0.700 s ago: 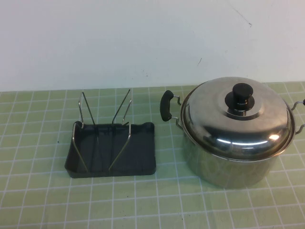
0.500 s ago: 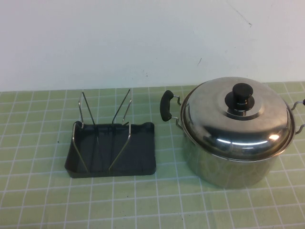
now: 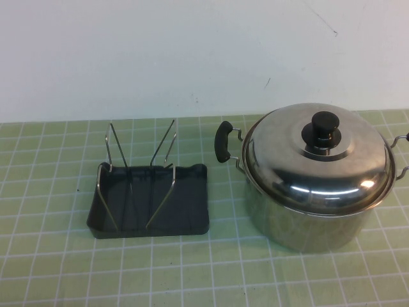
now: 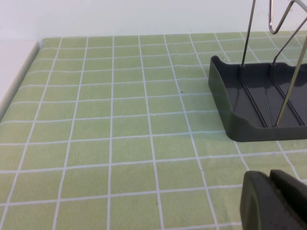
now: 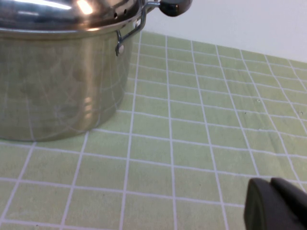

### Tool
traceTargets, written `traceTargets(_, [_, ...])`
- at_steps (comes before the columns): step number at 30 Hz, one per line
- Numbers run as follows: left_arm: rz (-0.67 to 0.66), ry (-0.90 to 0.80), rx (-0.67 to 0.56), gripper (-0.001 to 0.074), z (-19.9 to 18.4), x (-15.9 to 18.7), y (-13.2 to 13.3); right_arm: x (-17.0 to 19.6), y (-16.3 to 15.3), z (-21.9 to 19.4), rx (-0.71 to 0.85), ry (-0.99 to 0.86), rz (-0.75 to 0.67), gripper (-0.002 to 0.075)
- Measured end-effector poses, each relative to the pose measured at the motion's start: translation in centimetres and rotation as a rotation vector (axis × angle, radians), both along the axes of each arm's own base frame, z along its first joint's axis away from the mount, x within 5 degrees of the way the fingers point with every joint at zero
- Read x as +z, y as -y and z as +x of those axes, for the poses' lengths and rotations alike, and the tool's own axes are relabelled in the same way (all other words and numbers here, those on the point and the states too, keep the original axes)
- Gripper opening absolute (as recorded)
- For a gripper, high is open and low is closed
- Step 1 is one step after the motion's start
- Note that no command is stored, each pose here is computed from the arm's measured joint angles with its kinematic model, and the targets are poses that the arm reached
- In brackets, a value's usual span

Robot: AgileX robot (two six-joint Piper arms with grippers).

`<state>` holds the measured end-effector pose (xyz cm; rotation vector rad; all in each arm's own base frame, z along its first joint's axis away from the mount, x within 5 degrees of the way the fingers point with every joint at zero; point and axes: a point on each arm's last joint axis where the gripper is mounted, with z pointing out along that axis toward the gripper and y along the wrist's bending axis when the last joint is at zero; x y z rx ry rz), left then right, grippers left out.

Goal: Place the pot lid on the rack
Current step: Open the pot

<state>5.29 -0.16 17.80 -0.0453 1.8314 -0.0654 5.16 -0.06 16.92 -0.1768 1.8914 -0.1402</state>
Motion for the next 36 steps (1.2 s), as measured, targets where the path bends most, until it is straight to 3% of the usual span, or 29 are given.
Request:
traceTargets(23, [0.000, 0.000, 0.000, -0.0002, 0.0, 0.0, 0.0, 0.4, 0.0, -0.1, 0.029, -0.006, -0.078, -0.0001])
traceTargets(32, [0.000, 0.000, 0.000, -0.0002, 0.0, 0.0, 0.0, 11.4, -0.7, -2.9, 0.065, 0.263, 0.050, -0.0001])
traceTargets(36, [0.000, 0.000, 0.000, -0.0002, 0.0, 0.0, 0.0, 13.4, -0.7, -3.8, 0.065, 0.337, 0.048, -0.0001])
